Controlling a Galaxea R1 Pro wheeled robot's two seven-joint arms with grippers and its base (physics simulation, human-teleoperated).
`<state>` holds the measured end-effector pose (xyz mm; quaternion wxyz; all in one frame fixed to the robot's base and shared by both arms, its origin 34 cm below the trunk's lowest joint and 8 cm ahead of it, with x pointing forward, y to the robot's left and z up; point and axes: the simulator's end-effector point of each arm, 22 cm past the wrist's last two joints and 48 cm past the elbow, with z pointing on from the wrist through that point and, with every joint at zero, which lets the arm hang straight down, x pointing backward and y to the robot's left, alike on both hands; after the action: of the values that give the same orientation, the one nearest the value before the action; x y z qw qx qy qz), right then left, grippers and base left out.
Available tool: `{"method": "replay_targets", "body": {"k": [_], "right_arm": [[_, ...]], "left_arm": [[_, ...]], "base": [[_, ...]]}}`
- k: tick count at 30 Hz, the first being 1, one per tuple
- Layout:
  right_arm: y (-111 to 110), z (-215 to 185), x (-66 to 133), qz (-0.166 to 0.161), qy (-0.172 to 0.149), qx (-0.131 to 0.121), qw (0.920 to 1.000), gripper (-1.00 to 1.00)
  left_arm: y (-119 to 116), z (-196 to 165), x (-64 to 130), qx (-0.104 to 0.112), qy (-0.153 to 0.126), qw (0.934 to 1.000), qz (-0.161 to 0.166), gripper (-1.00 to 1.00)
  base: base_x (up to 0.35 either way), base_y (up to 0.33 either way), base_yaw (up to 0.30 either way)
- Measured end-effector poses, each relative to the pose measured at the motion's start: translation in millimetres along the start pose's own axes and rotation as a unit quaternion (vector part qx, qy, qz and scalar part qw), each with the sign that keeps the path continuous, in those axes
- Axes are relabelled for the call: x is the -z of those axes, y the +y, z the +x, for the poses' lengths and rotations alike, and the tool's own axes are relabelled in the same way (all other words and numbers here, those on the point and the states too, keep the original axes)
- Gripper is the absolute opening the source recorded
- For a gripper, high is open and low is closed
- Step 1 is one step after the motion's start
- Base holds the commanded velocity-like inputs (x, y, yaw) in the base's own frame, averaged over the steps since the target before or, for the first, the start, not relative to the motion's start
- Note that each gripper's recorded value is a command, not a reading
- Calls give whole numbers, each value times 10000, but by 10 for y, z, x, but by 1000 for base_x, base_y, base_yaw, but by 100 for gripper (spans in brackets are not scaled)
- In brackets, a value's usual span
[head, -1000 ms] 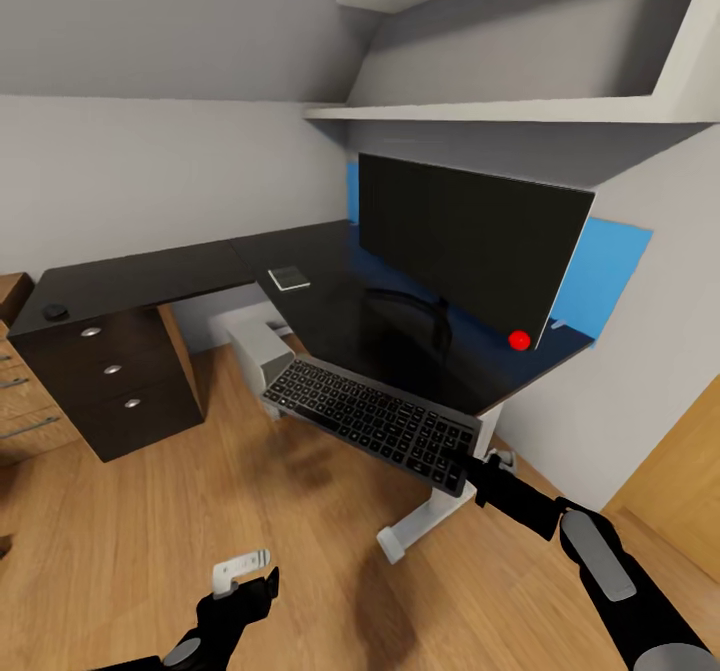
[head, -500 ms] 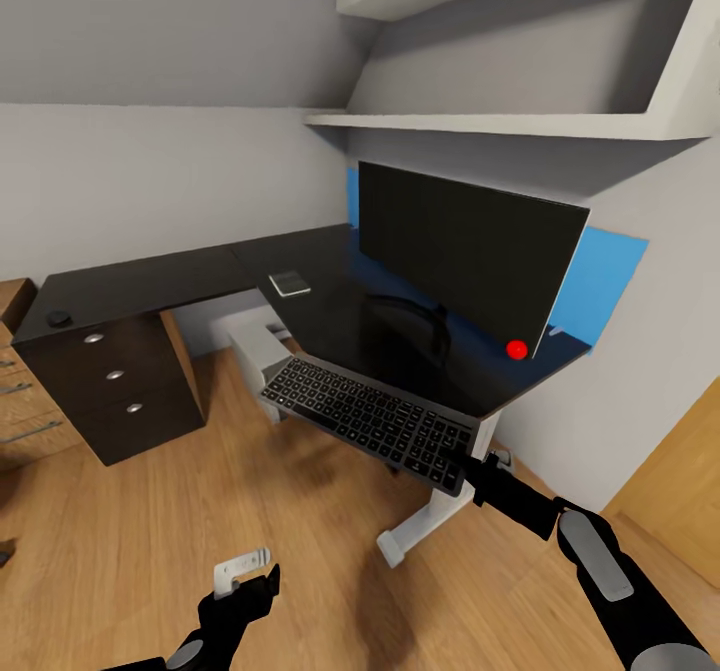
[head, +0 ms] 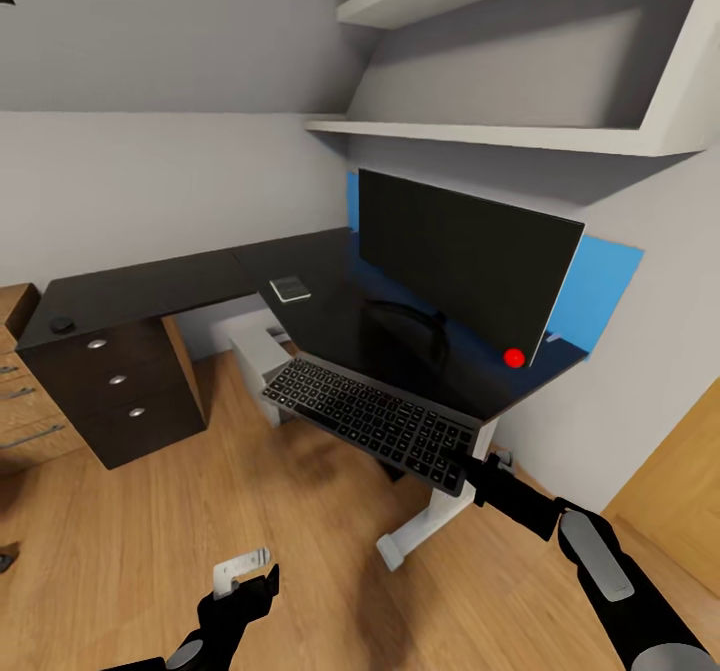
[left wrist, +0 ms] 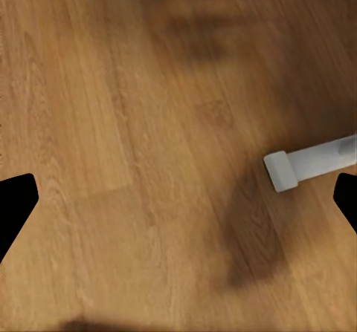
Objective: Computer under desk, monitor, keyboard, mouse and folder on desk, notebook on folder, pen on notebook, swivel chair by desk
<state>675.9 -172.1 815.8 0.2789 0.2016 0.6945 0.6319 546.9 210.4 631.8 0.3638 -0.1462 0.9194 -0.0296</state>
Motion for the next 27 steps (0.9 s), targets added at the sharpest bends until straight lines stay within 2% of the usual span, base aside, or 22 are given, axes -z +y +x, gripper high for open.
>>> {"method": "replay_targets", "body": {"k": [9, 15, 26, 27], "right_arm": [[192, -32, 4, -93, -14, 10, 10000, -100], [323, -115, -13, -140, -193, 192, 9995, -100], [378, -118, -43, -235, -241, 244, 9991, -100], [486, -122, -46, -421, -236, 273, 9985, -100]], "left_arm": [[-31, -101, 108, 2, 3, 10000, 3, 100], [-51, -164, 179, 1, 5, 10000, 6, 100], [-51, -161, 180, -2, 8, 10000, 7, 100], [-48, -159, 179, -2, 10, 10000, 3, 100]], "base": [[0, 0, 0], [0, 0, 0], [0, 0, 0], [0, 0, 0]]}}
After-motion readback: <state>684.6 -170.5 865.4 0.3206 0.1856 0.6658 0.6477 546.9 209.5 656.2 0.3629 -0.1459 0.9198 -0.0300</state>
